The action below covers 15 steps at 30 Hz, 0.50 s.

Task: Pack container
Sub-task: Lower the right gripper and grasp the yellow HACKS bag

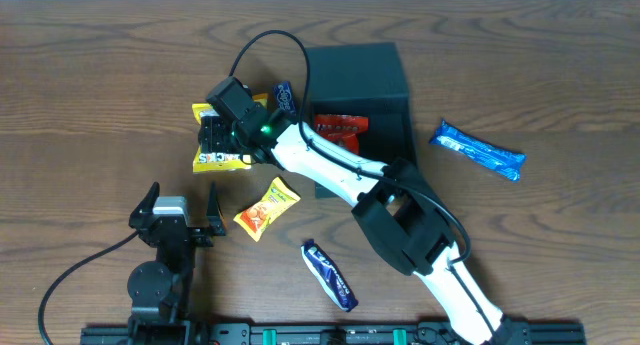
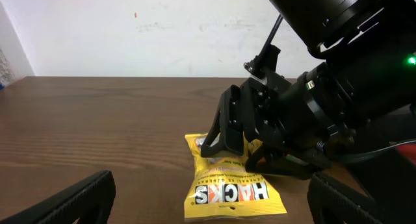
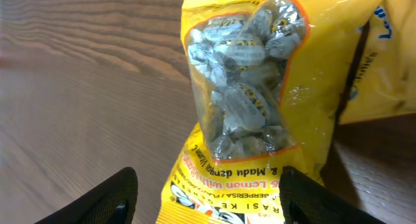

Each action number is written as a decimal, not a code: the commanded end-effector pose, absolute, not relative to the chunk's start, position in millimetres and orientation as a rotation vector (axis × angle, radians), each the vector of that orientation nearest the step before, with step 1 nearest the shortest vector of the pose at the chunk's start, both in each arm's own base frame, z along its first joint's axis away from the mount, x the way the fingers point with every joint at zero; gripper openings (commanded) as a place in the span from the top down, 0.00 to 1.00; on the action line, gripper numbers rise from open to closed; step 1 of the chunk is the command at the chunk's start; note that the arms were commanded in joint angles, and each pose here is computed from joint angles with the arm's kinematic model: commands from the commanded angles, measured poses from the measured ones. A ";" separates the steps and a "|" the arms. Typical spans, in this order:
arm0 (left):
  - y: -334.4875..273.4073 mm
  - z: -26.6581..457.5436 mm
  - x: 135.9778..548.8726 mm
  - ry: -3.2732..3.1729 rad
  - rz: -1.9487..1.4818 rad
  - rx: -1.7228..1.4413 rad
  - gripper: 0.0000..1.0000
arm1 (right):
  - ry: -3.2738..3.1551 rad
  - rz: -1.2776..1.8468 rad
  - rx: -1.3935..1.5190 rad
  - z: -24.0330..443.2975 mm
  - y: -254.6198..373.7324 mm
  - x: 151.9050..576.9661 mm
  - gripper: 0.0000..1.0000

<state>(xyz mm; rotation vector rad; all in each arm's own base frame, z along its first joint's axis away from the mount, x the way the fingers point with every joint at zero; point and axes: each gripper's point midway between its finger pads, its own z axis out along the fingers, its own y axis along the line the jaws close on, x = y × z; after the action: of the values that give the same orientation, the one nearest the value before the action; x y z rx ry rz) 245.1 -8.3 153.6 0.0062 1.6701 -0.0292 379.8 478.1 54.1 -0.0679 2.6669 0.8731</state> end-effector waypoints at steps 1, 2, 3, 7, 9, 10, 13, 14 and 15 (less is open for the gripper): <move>-5.4 135.0 243.5 1.733 -0.023 -0.012 0.05 | 2.664 0.808 -0.064 45.4 473.7 386.3 0.29; -5.4 135.0 243.5 1.733 -0.023 -0.012 0.05 | 2.661 0.822 -0.085 48.7 475.6 385.0 0.29; -5.4 135.0 243.5 1.733 -0.023 -0.012 0.05 | 2.654 0.829 -0.103 51.9 478.0 384.4 0.29; -5.4 135.0 243.5 1.733 -0.023 -0.012 0.05 | 2.589 0.791 -0.254 61.5 481.1 389.9 0.30; -5.4 135.0 243.5 1.733 -0.023 -0.012 0.05 | 2.570 0.781 -0.305 64.1 481.9 391.1 0.30; -5.4 135.0 243.5 1.733 -0.023 -0.012 0.05 | 2.559 0.777 -0.330 66.0 482.8 391.5 0.30; -5.4 135.0 243.5 1.733 -0.023 -0.012 0.05 | 2.520 0.731 -0.418 77.9 486.5 392.0 0.30; -5.4 135.0 243.5 1.733 -0.023 -0.012 0.05 | 2.509 0.682 -0.416 78.8 481.9 396.6 0.30; -5.4 135.0 243.5 1.733 -0.023 -0.012 0.05 | 2.511 0.647 -0.404 78.0 477.6 398.9 0.30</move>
<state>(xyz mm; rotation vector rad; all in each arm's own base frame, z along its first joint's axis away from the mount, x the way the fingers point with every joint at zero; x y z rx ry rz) 245.1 -8.3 153.6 0.0062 1.6701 -0.0292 390.8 478.4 75.6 -0.3370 2.5654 0.7491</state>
